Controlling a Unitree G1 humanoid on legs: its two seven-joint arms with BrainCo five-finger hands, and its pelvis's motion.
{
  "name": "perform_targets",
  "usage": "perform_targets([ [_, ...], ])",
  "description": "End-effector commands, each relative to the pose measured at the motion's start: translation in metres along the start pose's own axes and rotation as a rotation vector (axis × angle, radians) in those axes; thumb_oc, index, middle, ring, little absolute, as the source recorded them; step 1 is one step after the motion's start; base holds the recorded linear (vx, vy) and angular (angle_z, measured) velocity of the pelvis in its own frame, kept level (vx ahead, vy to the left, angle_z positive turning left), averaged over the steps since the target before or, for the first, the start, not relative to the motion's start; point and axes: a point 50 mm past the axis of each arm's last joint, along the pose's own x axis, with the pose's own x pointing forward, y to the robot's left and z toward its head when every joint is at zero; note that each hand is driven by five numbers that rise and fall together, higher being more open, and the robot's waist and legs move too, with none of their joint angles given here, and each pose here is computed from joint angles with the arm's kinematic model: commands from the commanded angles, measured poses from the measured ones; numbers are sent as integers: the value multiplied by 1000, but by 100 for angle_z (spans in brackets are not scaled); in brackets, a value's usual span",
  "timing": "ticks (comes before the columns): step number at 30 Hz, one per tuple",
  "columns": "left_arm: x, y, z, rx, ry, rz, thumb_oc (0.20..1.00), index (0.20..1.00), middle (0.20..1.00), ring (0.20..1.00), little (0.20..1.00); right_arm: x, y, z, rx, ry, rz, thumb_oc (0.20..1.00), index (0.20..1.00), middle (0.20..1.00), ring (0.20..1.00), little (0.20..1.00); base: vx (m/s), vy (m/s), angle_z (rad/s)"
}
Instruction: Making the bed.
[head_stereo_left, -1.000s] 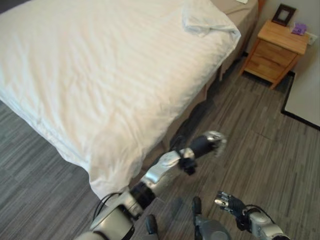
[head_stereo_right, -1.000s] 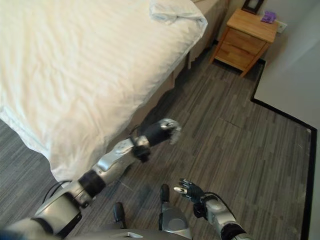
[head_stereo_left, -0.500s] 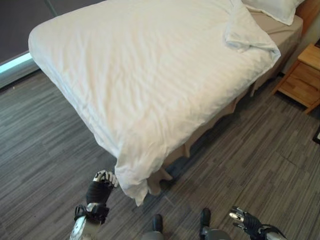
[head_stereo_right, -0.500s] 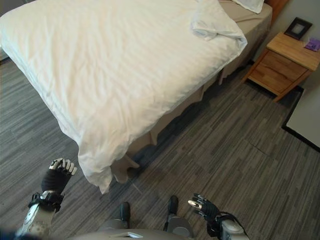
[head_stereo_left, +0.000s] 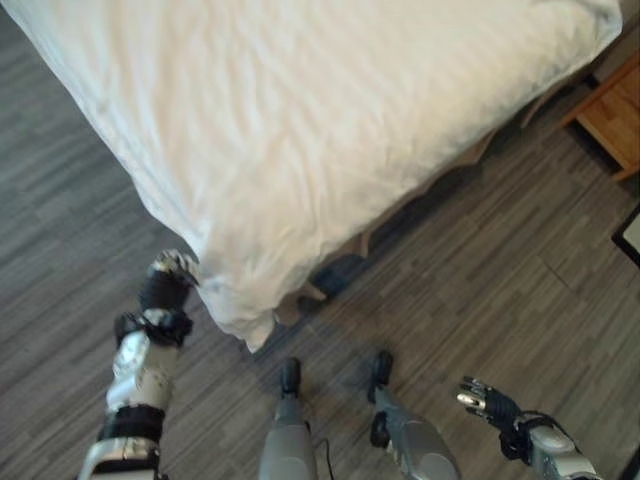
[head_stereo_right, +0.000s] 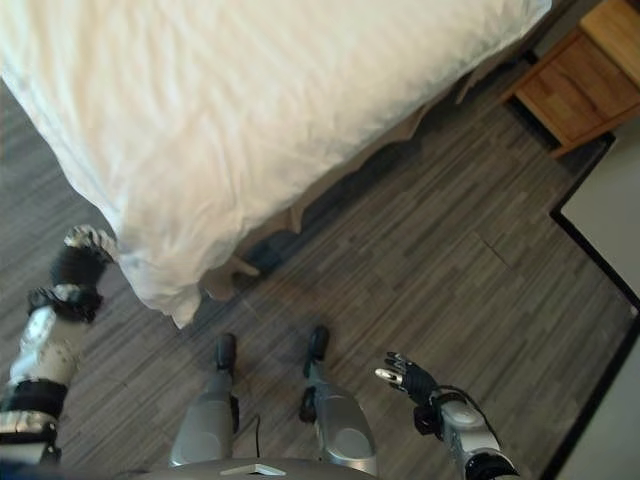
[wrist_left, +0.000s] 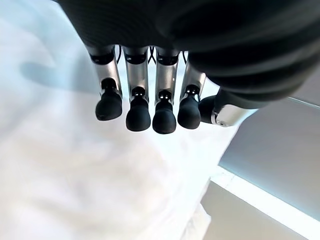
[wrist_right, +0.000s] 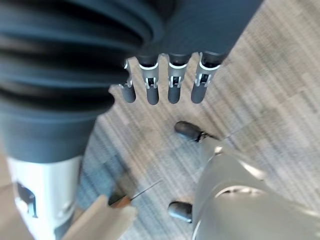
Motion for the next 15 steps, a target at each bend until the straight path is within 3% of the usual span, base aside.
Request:
perform_targets([
  [1, 4, -4, 8, 44, -34, -22, 200, 200, 200, 200, 200, 1, -5, 14, -32, -39, -4, 1000, 1000, 1000, 1000, 1000, 8, 15, -7],
  [6, 16, -17, 3, 16, -16, -53, 200, 200, 200, 200, 200, 5, -5, 27, -55, -69, -2, 1000, 1000, 1000, 1000, 1000, -7, -5, 0],
  [10, 19, -10, -8, -6, 10, 39, 200, 200, 200, 200, 200, 9, -3, 47, -38, -149, -13, 1000, 1000, 1000, 1000, 1000, -47, -39, 5],
  [11, 15, 10, -16, -44, 44, 167, 200, 200, 200, 200, 200, 11, 1, 57, -21, -198, -9, 1000, 1000, 1000, 1000, 1000, -44, -54, -3],
  [13, 8, 24, -22, -84, 55, 252, 200, 200, 200, 200, 200, 13, 3, 59, -5, -211, -15, 1000, 1000, 1000, 1000, 1000, -31, -47, -6],
  [15, -16, 58, -34, -159, 74, 483, 200, 200, 200, 200, 200, 15, 10, 69, 35, -279, -25, 1000, 1000, 1000, 1000, 1000, -51, -95, -5],
])
